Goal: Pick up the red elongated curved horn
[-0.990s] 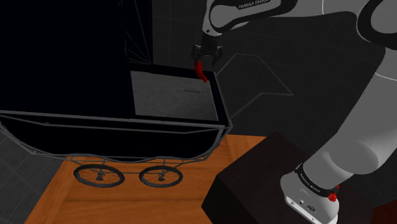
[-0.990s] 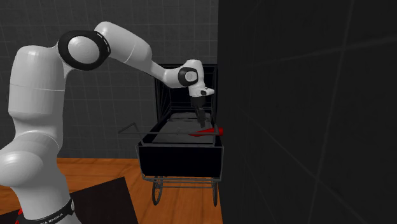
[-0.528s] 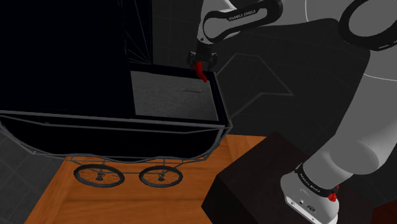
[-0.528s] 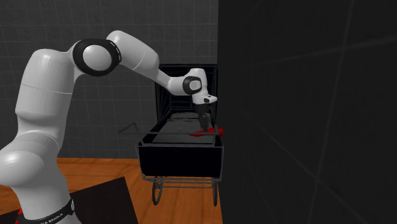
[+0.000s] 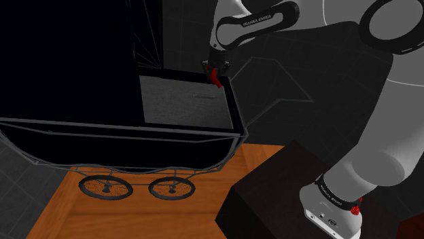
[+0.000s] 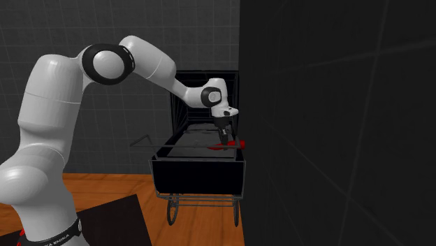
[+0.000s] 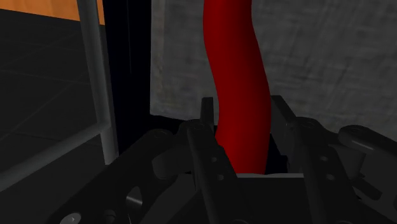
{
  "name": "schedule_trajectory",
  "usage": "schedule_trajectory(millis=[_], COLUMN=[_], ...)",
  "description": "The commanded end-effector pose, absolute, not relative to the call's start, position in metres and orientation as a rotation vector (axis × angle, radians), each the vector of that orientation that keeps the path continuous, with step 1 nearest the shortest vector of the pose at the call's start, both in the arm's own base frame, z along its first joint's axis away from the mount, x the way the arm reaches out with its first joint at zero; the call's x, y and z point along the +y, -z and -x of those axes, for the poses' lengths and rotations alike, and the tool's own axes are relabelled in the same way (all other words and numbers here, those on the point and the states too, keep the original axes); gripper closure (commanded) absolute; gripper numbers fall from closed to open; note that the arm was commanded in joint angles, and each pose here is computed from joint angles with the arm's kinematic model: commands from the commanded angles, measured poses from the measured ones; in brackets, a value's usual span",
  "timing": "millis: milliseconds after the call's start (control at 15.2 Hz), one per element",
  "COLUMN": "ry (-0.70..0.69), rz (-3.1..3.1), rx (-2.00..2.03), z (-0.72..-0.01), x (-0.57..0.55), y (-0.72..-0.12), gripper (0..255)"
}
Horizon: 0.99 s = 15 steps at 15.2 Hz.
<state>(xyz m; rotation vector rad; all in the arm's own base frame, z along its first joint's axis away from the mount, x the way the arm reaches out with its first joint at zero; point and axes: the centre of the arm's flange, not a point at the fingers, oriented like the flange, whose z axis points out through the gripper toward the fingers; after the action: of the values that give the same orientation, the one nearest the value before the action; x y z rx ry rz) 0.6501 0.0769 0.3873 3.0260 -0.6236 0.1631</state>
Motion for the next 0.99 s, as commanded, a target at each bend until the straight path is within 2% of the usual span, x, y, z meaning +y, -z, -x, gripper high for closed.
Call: schedule_trajectory(millis=[0,330,924], ry=[-0.163,-0.163,-0.163], rz=[-3.026,-3.026,-3.026], rx=[-0.624,-0.624,-0.624], z=[-0.650,-0.650,-0.650], x=[0.077,0.077,0.077], y=[-0.387,-0.387,-0.435], gripper=[255,255,255])
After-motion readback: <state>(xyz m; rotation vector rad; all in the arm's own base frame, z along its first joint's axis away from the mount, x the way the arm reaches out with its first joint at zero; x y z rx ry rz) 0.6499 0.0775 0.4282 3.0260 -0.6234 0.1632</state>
